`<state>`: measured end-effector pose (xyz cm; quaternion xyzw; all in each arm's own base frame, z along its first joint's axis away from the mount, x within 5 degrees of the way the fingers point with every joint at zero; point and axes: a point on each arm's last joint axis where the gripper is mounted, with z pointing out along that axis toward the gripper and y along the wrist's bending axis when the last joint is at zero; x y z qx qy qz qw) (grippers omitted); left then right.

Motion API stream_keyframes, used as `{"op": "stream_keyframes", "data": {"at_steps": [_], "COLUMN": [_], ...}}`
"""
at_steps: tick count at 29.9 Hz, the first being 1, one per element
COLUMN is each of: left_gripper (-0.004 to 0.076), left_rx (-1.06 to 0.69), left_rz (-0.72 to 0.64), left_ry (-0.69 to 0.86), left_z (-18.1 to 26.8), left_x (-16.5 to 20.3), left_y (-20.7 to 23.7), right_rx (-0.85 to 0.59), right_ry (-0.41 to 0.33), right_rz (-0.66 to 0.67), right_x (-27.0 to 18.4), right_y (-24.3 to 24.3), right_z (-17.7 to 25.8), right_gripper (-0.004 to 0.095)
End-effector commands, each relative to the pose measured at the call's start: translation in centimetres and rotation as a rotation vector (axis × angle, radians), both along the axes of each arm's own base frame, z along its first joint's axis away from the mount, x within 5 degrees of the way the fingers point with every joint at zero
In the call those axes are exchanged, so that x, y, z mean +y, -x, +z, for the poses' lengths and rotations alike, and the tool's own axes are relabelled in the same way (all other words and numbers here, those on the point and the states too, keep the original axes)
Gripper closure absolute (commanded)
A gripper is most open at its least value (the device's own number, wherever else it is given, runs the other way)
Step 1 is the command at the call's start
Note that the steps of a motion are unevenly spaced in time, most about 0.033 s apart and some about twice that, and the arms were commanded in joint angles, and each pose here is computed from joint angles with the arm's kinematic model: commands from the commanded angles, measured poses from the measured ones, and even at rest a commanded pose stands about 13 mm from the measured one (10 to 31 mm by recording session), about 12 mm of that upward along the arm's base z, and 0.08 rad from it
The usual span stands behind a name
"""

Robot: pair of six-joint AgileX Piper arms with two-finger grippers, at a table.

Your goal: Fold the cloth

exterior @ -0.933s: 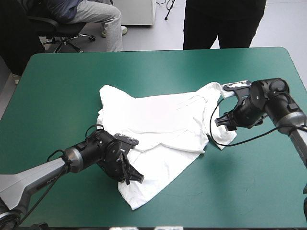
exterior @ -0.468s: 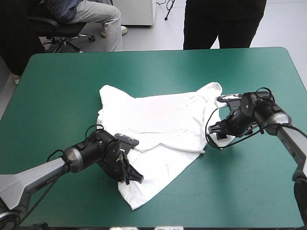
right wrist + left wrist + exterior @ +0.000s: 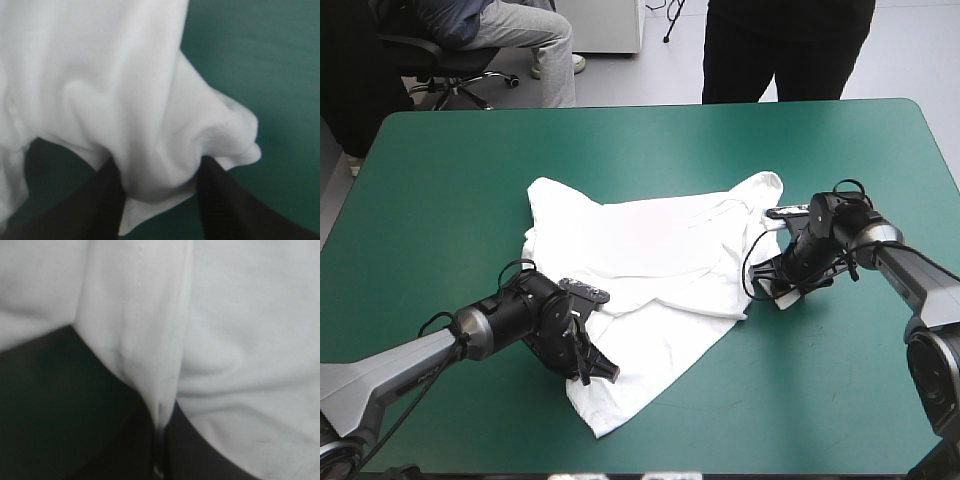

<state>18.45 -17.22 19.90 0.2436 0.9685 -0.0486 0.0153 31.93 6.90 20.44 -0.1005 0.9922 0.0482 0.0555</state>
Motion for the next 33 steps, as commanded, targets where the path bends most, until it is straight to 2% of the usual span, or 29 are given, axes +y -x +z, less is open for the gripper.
{"op": "stream_keyframes", "data": {"at_steps": [1, 3, 9, 14, 19, 25, 33], "left_gripper": [0.0741, 0.0741, 0.0741, 0.0741, 0.0741, 0.0741, 0.0741], "left_rx": [-0.014, -0.014, -0.041, -0.138, -0.314, -0.572, -1.016], "left_rz": [0.007, 0.009, 0.017, 0.039, 0.130, 0.147, 0.140], "left_ry": [0.030, 0.032, 0.069, 0.118, 0.235, 0.321, 0.488], "left_z": [-0.4, -0.4, 0.9, 5.0, 12.3, 21.8, 35.3], "left_x": [-0.4, -0.4, -0.6, 0.4, 2.5, 5.5, 8.3], "left_y": [-0.1, -0.1, -0.4, -1.2, -3.0, -3.3, -0.3], "right_rx": [0.018, 0.022, -0.009, -0.153, -0.375, -0.654, -1.011], "right_ry": [-0.039, -0.045, -0.034, -0.056, -0.088, -0.120, -0.194], "right_rz": [-0.004, -0.008, 0.031, 0.044, 0.062, 0.103, 0.130], "right_x": [0.9, 1.0, 0.8, 0.5, 0.0, -0.7, -1.4], "right_y": [-0.3, -0.3, 0.1, 1.3, 3.5, 7.1, 11.8], "right_z": [-1.3, -1.3, 0.2, 5.6, 13.1, 21.8, 32.0], "right_gripper": [0.0738, 0.0929, 0.0925, 0.0926, 0.0926, 0.0925, 0.0926]}}
